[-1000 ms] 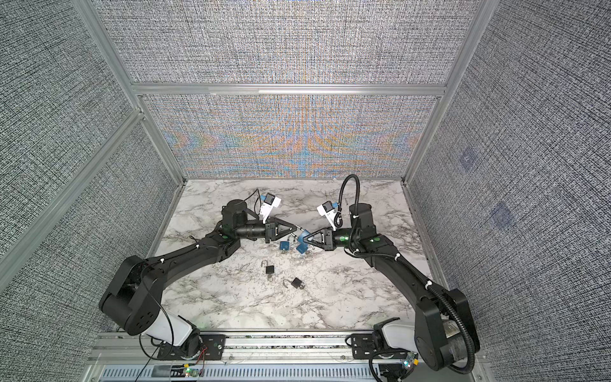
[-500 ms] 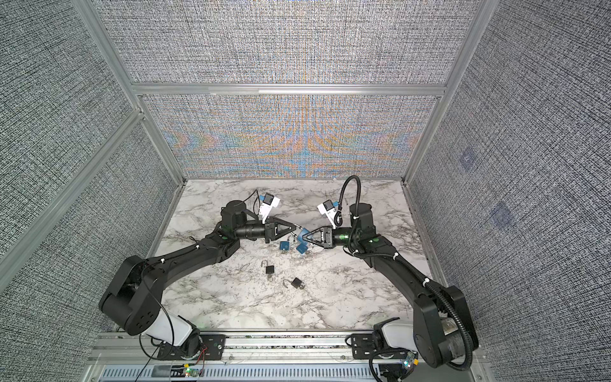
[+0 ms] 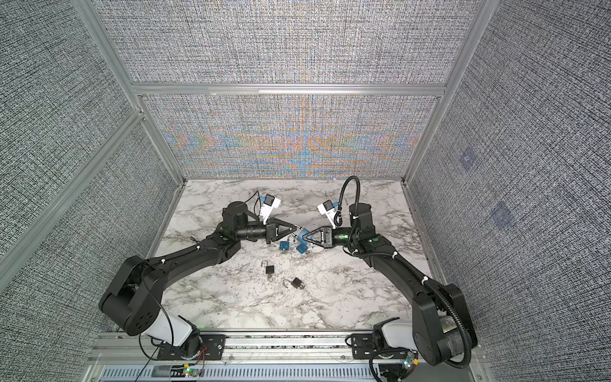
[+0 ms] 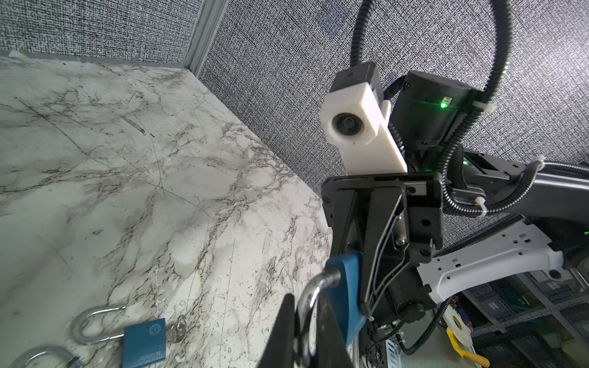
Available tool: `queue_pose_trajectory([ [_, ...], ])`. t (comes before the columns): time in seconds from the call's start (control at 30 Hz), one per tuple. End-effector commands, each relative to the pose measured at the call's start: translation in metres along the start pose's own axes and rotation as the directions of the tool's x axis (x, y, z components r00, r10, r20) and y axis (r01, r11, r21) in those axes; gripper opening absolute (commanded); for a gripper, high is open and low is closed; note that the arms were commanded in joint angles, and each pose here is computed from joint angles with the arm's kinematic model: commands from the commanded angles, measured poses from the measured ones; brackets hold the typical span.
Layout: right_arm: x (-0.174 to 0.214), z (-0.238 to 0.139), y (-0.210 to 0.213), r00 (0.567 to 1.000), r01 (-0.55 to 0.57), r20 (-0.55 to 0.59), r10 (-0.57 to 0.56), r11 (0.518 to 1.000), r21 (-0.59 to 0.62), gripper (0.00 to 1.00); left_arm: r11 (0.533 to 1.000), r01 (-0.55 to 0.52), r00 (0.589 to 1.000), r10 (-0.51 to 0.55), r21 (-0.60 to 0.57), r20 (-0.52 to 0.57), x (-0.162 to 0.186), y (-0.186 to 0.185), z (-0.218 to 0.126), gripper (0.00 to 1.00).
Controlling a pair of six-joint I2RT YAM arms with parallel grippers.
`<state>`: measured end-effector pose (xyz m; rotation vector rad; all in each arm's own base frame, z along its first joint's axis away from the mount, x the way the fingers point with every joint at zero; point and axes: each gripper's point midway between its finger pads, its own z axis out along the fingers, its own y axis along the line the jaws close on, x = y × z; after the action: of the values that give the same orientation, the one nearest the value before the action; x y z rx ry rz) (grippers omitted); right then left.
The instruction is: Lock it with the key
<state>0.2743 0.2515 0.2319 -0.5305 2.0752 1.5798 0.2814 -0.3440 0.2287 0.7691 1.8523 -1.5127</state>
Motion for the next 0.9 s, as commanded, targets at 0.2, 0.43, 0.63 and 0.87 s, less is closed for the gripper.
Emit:
queue_pose_trajectory([
  [0.2,-0.029,0.003,0.035,0.983,0.176,0.063,-0.17,0.979,-0.103,0.0,0.998,0.046,0.995,-0.041,0.051,-0.088,0.029,-0.012,0.011,0.0],
  [0.43,-0.036,0.006,0.03,0.983,0.177,0.072,-0.17,0.98,-0.093,0.0,0.997,0.049,0.994,-0.042,0.066,-0.101,0.035,-0.019,0.013,0.0],
  [0.63,-0.037,0.009,0.024,0.985,0.163,0.07,-0.157,0.984,-0.078,0.0,0.998,0.037,0.996,-0.032,0.052,-0.083,0.034,-0.019,0.012,0.0],
  [0.87,-0.024,0.01,0.008,0.991,0.129,0.042,-0.127,0.991,-0.033,0.0,1.0,0.017,1.0,-0.017,0.001,-0.027,0.023,-0.011,0.009,0.0],
])
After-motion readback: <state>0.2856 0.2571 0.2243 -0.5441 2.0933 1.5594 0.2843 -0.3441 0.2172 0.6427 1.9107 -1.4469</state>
